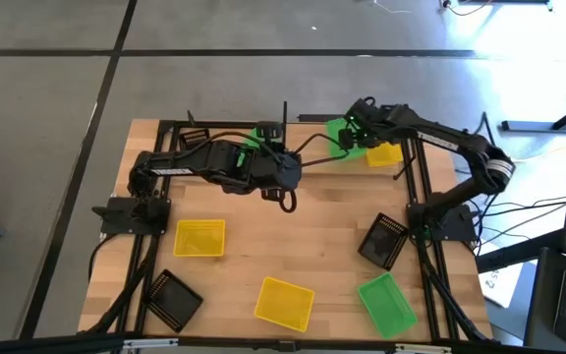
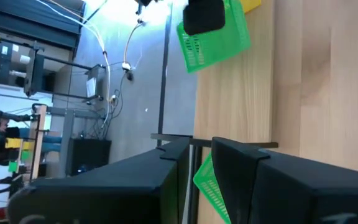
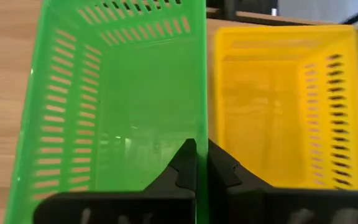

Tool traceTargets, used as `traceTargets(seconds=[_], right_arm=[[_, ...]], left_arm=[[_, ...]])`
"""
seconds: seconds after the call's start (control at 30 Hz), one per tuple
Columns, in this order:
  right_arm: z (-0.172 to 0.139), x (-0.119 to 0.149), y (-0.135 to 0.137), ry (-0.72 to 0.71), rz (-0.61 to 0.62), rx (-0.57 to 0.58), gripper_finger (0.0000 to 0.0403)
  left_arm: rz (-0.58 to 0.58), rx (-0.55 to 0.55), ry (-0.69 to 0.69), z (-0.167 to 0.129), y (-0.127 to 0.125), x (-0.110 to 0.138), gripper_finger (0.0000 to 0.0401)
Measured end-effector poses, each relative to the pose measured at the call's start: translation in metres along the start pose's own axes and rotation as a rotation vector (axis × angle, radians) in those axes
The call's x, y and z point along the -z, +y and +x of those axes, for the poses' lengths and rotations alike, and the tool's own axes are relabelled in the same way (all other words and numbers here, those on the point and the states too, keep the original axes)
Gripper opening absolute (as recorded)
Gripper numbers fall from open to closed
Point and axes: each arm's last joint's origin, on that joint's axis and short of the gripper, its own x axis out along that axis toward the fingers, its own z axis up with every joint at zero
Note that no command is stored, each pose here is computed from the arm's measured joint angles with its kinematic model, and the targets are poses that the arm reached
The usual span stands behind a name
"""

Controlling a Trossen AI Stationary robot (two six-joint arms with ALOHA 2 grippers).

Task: Stack baskets on shelf by color
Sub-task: Put the bottom green basket on the shelf, then put the top left black basket on the shelf

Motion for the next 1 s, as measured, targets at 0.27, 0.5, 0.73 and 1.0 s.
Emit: traceTargets(seconds=[0.27,0.5,0.73,1.0], right_arm=[[0.028,0.0,0.013,0.067,-0.082,0.017,0.0],[0.033,0.001,0.013,0.087,-0.084,0.038,0.0013],[0.033,0.0,0.011,0.089,-0.055,0.045,0.0055],[0.022,-0.001,0.005,0.029,-0.032,0.077,0.0079]], left_arm=[[-0.01,0.003,0.012,0.0,0.0,0.001,0.0063],[-0.001,0.005,0.021,0.0,-0.001,0.003,0.0063],[-0.001,0.005,0.022,0.0,-0.001,0.003,0.0063],[-0.053,0.014,0.068,0.0,-0.002,0.009,0.0063]])
